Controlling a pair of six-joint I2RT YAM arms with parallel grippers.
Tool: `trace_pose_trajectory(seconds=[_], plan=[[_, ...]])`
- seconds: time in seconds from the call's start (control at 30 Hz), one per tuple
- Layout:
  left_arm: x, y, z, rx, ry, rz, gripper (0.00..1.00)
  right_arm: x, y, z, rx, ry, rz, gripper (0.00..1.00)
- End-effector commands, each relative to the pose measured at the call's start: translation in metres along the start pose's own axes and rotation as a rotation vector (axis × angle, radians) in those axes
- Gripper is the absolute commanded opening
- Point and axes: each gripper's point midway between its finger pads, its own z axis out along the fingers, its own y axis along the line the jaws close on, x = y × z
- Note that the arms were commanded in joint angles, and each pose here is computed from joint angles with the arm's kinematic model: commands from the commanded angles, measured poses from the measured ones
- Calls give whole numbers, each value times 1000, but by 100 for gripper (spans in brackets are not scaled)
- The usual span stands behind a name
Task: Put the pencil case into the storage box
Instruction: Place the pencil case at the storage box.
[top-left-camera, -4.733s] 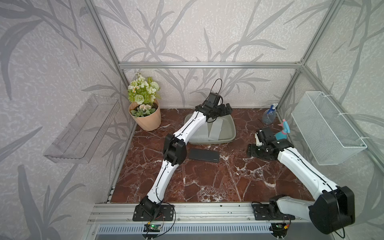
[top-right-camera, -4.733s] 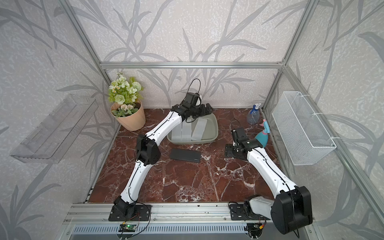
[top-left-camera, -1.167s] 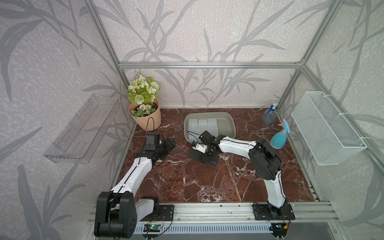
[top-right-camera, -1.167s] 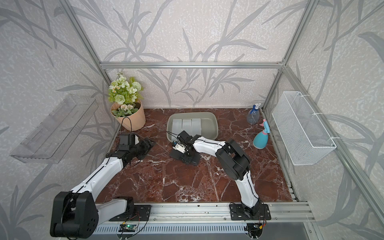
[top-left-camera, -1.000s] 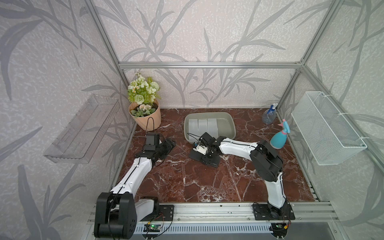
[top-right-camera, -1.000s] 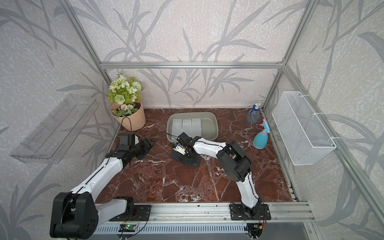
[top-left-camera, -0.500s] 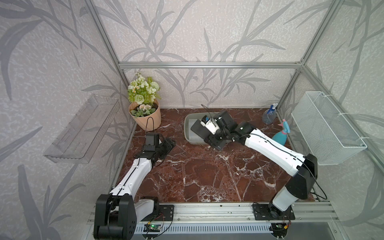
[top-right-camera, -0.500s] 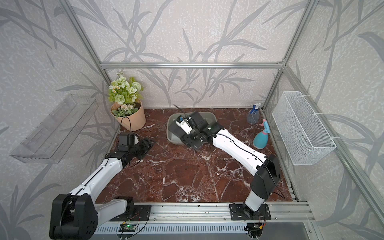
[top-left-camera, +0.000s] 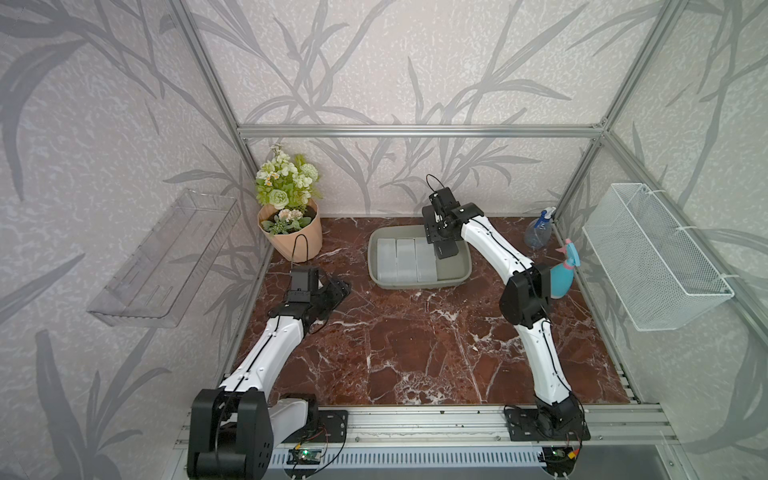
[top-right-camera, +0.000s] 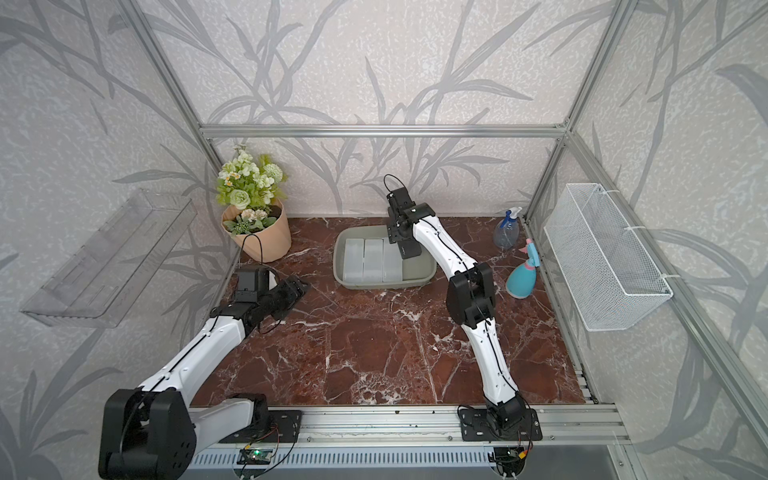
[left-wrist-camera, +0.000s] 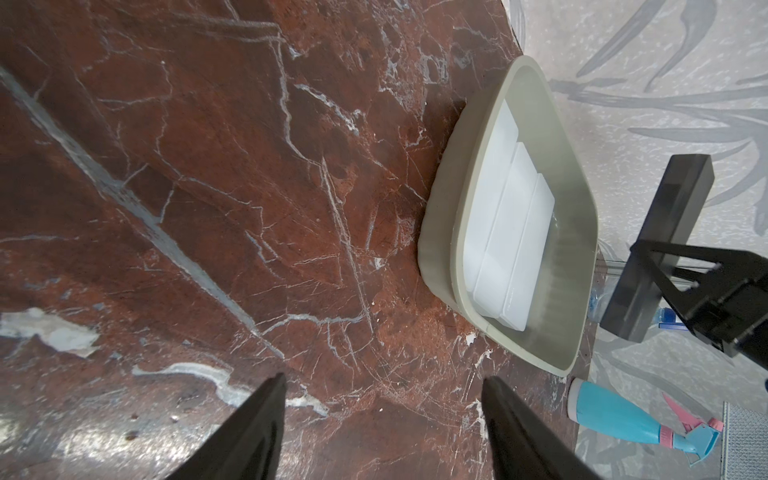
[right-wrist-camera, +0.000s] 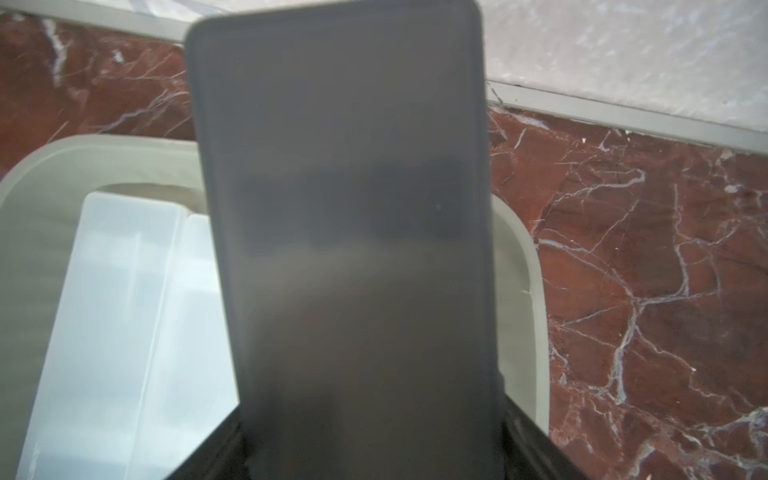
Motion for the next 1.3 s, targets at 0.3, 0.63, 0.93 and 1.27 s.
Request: trace_pose_trajectory(seconds=[0.3, 0.63, 0.93, 1.27], plan=[[-8, -4, -6, -8, -27, 28, 79, 52, -26, 34, 161, 181, 134, 61], [-8, -3, -1, -9, -20, 26, 79, 90, -44, 54, 187, 256, 146, 62], [-9, -3, 1, -10, -20, 20, 80, 88, -41, 67, 148, 254, 137, 70], [-11, -4, 3, -14, -17, 23, 81, 73, -43, 61, 146, 227, 131, 90]])
